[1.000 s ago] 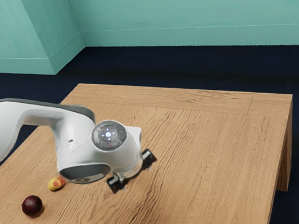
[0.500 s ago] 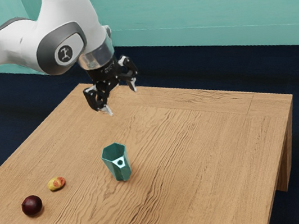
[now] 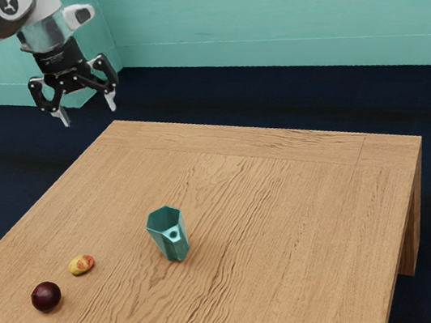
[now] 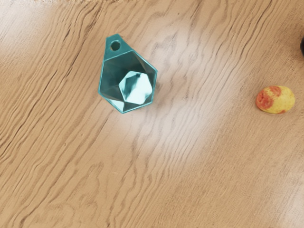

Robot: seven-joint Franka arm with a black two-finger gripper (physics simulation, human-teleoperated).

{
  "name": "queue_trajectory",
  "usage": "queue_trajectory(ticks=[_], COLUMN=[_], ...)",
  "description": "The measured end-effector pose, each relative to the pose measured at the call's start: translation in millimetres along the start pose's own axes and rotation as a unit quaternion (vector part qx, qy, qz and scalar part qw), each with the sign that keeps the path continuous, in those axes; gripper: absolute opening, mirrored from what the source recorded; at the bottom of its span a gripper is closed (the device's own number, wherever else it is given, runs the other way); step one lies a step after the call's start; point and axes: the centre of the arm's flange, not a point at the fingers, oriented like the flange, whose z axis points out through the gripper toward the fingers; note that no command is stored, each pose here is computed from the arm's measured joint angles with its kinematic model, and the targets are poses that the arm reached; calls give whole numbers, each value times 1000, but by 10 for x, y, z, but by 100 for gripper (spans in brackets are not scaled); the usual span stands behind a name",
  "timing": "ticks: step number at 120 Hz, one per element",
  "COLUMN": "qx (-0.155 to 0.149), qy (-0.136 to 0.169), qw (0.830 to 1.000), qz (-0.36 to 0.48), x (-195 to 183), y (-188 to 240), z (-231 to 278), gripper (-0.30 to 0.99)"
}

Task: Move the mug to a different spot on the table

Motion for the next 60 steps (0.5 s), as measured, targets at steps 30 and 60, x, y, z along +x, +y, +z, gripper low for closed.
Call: queue_trajectory(ticks=[30,60], qx=[3,3], qy=[-16,-21], qw=[998,996], qz=[61,91], x=[262,414], y=[-637,-1103], z=[-4,-19], gripper=[69,69])
